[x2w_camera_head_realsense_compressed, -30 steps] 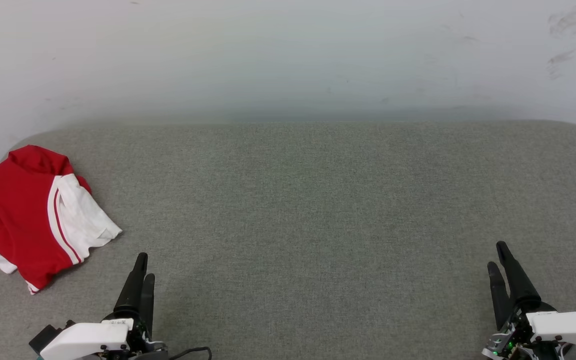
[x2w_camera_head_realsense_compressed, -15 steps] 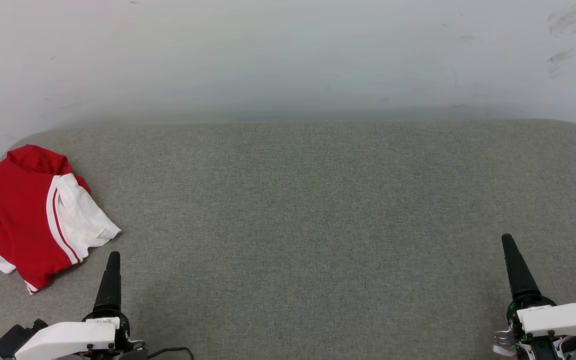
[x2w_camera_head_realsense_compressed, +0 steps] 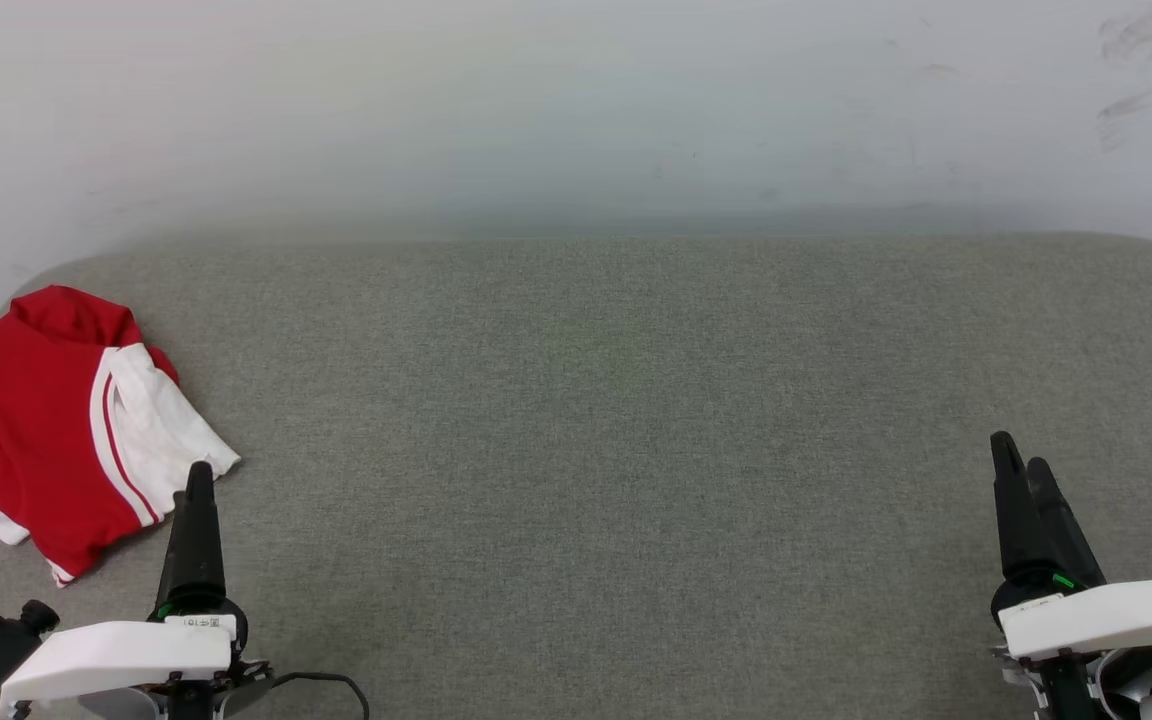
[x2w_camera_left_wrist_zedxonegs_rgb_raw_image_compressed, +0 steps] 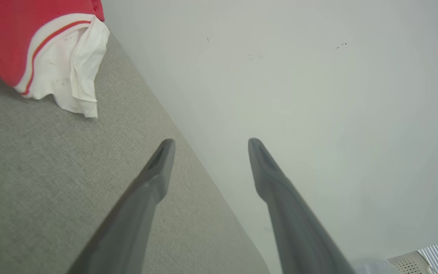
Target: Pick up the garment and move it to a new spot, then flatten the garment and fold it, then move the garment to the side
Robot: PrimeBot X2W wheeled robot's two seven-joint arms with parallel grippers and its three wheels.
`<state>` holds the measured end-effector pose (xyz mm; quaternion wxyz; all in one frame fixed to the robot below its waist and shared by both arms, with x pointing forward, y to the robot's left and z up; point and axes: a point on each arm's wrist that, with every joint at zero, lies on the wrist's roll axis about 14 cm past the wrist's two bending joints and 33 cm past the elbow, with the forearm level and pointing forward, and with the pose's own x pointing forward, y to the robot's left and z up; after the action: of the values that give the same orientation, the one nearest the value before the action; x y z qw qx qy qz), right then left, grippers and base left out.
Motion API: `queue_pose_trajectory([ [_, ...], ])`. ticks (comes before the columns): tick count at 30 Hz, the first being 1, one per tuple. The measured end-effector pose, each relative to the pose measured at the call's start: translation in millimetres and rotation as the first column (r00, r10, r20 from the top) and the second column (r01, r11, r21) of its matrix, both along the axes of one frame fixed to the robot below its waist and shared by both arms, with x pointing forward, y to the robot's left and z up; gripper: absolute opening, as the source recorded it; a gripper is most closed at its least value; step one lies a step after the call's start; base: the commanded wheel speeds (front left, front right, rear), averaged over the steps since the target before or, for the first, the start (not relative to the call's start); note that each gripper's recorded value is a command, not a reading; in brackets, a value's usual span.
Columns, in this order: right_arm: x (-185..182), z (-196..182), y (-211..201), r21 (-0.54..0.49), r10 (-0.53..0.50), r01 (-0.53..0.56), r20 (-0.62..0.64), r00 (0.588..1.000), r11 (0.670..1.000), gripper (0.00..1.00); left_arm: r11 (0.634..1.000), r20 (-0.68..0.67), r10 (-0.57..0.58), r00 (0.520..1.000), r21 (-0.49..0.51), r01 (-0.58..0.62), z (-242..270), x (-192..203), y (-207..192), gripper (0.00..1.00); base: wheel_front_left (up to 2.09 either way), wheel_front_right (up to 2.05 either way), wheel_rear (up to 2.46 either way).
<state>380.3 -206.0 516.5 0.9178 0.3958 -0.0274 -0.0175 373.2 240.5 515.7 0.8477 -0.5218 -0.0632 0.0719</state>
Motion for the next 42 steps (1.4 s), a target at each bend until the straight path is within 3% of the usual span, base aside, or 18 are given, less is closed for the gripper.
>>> queue_pose_trajectory([
  [8, 1.9, 13.5, 6.6, -0.178, 0.017, -0.01, 0.039, 0.999, 0.984, 1.0, 0.979, 0.048, -0.034, 0.998, 0.202, 0.024, 25.7, 3.1, -14.7, 1.0, 0.0, 0.0, 0.0],
  [14, 2.4, 20.3, 13.4, -0.3, 0.036, -0.017, 0.059, 0.998, 0.954, 1.0, 0.932, 0.039, -0.069, 0.997, 0.359, 0.05, 33.2, 3.1, -33.3, 1.0, 0.0, 0.0, 0.0],
  [17, 2.6, 23.0, 17.1, -0.356, 0.047, -0.02, 0.068, 0.997, 0.934, 1.0, 0.898, 0.025, -0.078, 0.997, 0.436, 0.059, 34.6, 3.6, -42.7, 1.0, 0.0, 0.0, 0.0],
  [18, 2.7, 25.1, 19.5, -0.406, 0.054, -0.019, 0.075, 0.996, 0.914, 1.0, 0.854, 0.029, -0.104, 0.994, 0.515, 0.074, 39.3, 4.4, -55.7, 1.0, 0.0, 0.0, 0.0],
  [19, 2.8, 25.9, 20.5, -0.42, 0.056, -0.019, 0.078, 0.995, 0.908, 1.0, 0.841, 0.028, -0.108, 0.994, 0.536, 0.076, 40.3, 4.6, -59.0, 1.0, 0.0, 0.0, 0.0],
  [25, 3.1, 28.5, 25.2, -0.513, 0.072, -0.017, 0.086, 0.994, 0.858, 1.0, 0.771, 0.016, -0.122, 0.992, 0.631, 0.085, 42.0, 5.0, -72.6, 1.0, 0.0, 0.0, 0.0],
  [34, 2.7, 27.8, 30.4, -0.622, 0.089, -0.017, 0.086, 0.992, 0.783, 1.0, 0.628, -0.026, -0.143, 0.989, 0.77, 0.111, 35.0, 2.4, -91.6, 1.0, 0.0, 0.0, 0.0],
  [39, 2.6, 27.4, 32.5, -0.674, 0.098, -0.013, 0.087, 0.991, 0.739, 1.0, 0.57, -0.049, -0.142, 0.989, 0.813, 0.122, 28.4, 0.5, -97.6, 1.0, 0.0, 0.0, 0.0],
  [42, 2.9, 26.7, 34.2, -0.703, 0.104, -0.014, 0.085, 0.991, 0.711, 1.0, 0.559, -0.054, -0.146, 0.988, 0.819, 0.127, 26.0, 0.3, -101.3, 1.0, 0.0, 0.0, 0.0],
])
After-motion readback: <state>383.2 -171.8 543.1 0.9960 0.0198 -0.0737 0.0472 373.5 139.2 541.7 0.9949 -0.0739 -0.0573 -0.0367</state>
